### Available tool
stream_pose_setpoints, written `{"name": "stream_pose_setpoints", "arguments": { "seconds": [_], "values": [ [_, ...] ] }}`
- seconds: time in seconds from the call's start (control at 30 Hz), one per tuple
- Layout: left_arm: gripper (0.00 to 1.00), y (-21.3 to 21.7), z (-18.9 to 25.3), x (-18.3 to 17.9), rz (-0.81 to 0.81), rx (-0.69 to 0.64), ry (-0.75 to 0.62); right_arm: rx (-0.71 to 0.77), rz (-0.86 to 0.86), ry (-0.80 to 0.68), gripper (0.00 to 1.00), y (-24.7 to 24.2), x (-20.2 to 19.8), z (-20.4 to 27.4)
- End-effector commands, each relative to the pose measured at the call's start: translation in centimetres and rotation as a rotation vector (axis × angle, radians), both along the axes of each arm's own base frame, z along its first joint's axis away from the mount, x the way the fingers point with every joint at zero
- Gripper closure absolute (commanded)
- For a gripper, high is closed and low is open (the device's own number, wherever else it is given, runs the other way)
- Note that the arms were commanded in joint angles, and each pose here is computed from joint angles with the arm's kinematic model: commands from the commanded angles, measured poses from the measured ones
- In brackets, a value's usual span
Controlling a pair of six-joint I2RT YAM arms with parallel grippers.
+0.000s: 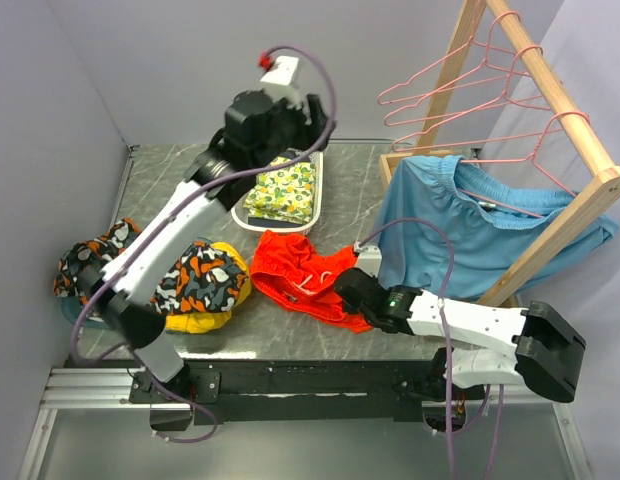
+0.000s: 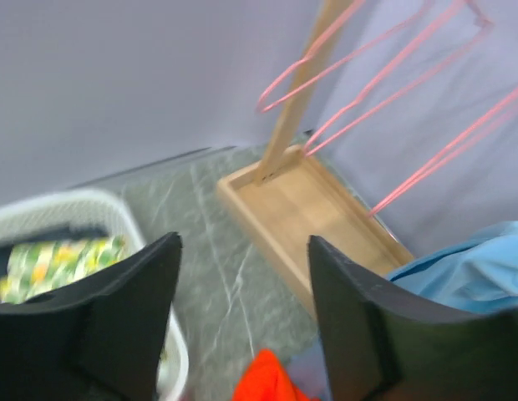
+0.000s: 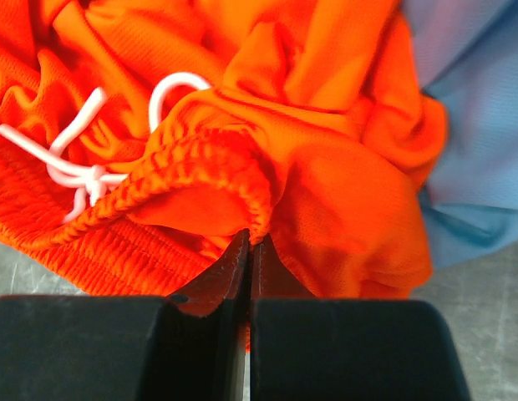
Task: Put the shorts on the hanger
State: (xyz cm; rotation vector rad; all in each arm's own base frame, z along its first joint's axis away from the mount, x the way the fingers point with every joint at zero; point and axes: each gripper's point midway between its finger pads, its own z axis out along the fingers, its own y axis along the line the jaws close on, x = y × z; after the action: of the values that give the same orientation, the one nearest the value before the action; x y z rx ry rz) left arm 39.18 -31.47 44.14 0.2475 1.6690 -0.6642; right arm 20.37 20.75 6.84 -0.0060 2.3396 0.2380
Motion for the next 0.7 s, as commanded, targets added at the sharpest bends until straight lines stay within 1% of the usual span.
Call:
{"name": "stream_pose_setpoints", "arguments": {
  "seconds": [0.0,0.03,0.07,0.1,0.13,0.23,0.33,0.43,0.5,0.67],
  "values": [
    [0.39,-6.1,3.6,0.8,-0.283,0.051,-0.269,0.037,0.041,0.004,1.00,1.6,0.3,-0.4],
    [0.40,-7.6,2.2,1.7,-0.321,0.062,-0.266,0.024,0.058,0.008,1.00,1.6,0.2,-0.6],
    [0.41,-8.1,3.5,1.7,-0.343,0.046,-0.305,0.018,0.065,0.013,1.00,1.8,0.2,-0.9],
    [0.43,-8.7,3.8,2.0,-0.360,0.035,-0.330,0.009,0.071,0.016,1.00,1.7,0.2,-1.1],
    [0.44,-10.1,2.6,2.2,-0.410,0.035,-0.321,-0.003,0.083,0.016,1.00,1.7,0.2,-1.2],
    [0.45,-11.7,3.1,1.6,-0.500,-0.012,-0.360,-0.030,0.110,0.025,1.00,1.6,0.3,-1.7],
    [0.46,-12.5,2.9,1.4,-0.538,-0.047,-0.385,-0.041,0.123,0.028,1.00,1.4,0.4,-2.0],
    [0.46,-13.3,2.7,0.5,-0.611,-0.066,-0.388,-0.044,0.126,0.043,1.00,0.9,0.4,-2.5],
    [0.46,-13.7,2.5,-0.2,-0.659,-0.068,-0.391,-0.023,0.128,0.053,1.00,0.9,0.4,-2.5],
    [0.47,-13.9,2.5,-1.0,-0.707,-0.069,-0.401,-0.010,0.147,0.064,1.00,1.0,0.1,-2.8]
  ]
}}
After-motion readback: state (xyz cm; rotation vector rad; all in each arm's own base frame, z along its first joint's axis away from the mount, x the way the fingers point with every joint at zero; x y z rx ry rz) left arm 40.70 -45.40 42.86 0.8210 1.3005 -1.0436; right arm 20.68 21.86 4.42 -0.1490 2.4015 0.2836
